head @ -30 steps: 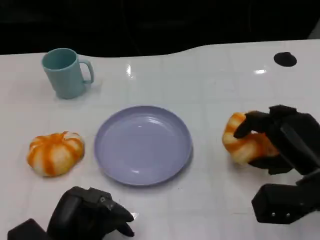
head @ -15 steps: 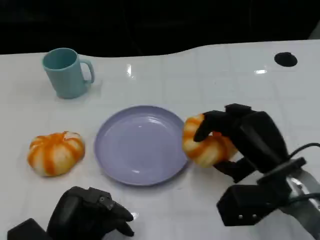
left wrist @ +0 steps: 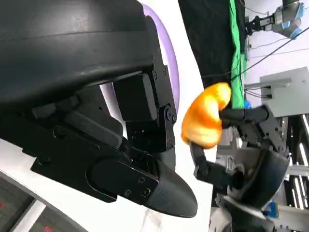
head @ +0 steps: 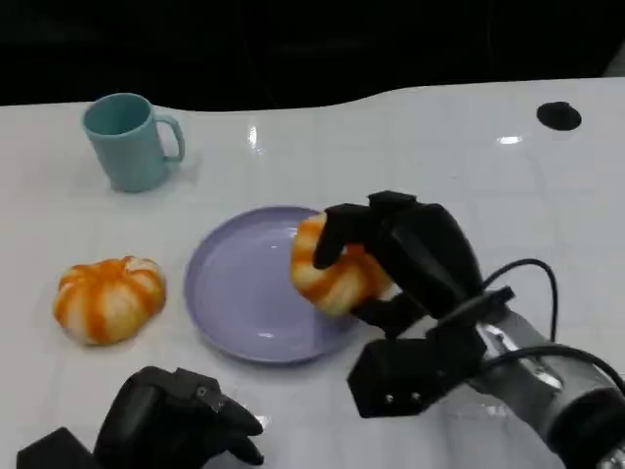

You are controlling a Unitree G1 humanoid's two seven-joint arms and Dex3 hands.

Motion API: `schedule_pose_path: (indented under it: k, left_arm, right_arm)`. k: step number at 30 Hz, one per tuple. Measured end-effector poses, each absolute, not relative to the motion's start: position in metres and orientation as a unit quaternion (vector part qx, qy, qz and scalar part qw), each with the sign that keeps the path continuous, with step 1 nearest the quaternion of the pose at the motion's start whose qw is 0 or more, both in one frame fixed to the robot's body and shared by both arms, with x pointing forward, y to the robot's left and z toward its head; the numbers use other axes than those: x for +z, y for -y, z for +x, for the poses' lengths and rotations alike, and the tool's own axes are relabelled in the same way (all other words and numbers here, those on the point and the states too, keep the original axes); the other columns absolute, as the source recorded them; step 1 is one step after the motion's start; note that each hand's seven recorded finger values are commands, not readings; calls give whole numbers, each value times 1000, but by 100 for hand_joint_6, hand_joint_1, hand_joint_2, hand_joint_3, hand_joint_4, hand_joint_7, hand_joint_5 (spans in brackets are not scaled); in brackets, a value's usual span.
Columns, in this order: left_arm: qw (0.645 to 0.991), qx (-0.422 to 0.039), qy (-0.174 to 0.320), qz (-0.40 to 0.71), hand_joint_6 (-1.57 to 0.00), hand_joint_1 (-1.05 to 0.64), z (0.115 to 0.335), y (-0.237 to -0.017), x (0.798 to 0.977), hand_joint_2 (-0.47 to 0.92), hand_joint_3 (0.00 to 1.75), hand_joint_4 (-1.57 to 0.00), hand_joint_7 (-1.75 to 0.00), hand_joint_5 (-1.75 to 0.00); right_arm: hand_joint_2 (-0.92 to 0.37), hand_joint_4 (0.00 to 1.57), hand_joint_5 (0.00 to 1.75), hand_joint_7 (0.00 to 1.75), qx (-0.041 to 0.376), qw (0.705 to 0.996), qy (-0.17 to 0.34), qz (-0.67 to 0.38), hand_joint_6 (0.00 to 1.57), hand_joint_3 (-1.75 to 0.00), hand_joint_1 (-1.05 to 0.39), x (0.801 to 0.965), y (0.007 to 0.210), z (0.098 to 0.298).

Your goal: Grasp the bread from the table and place it into the plate.

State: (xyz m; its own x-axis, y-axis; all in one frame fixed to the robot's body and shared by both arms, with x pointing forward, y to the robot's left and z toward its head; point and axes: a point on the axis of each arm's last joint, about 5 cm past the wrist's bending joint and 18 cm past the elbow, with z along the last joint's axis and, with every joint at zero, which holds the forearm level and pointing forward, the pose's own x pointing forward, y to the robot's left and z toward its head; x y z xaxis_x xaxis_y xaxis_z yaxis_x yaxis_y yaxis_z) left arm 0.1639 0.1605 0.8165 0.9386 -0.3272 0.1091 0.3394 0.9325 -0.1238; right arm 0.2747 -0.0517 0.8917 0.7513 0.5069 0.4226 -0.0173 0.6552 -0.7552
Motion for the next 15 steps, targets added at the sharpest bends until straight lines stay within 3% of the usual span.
schedule_pose_path:
  k: [3, 7, 9, 11, 13, 15]
  left_arm:
    - [982, -170, 43, -71, -157, -105, 164, -160, 817, 88, 0, -146, -23, -63]
    - [982, -170, 43, -72, -157, -105, 164, -159, 817, 88, 0, -146, -23, -63]
    - [982, -171, 43, -73, -157, -105, 164, -159, 817, 89, 0, -146, -23, -63]
    - [982, -171, 44, -74, -157, -105, 164, -158, 817, 88, 0, -146, -23, -63]
    - [981, -171, 44, -75, -157, -105, 164, -158, 817, 88, 0, -146, -23, -63]
    - [981, -171, 44, -75, -157, -105, 164, -158, 817, 88, 0, -146, -23, -63]
  right_arm:
    - [-26, 94, 175, 134, 160, 855, 310, -384, 91, -133, -6, 890, 44, 275]
    - [-31, 89, 165, 100, 163, 858, 296, -388, 94, -118, -8, 890, 35, 277]
    - [-44, 82, 141, 67, 163, 858, 290, -392, 93, -92, -11, 891, 32, 278]
    - [-56, 71, 91, 31, 171, 858, 281, -395, 85, -69, -16, 892, 30, 278]
    - [-60, 58, 52, 11, 193, 855, 267, -401, 77, -58, -20, 892, 29, 279]
    - [-61, 45, 36, 3, 214, 851, 253, -407, 69, -54, -25, 893, 29, 279]
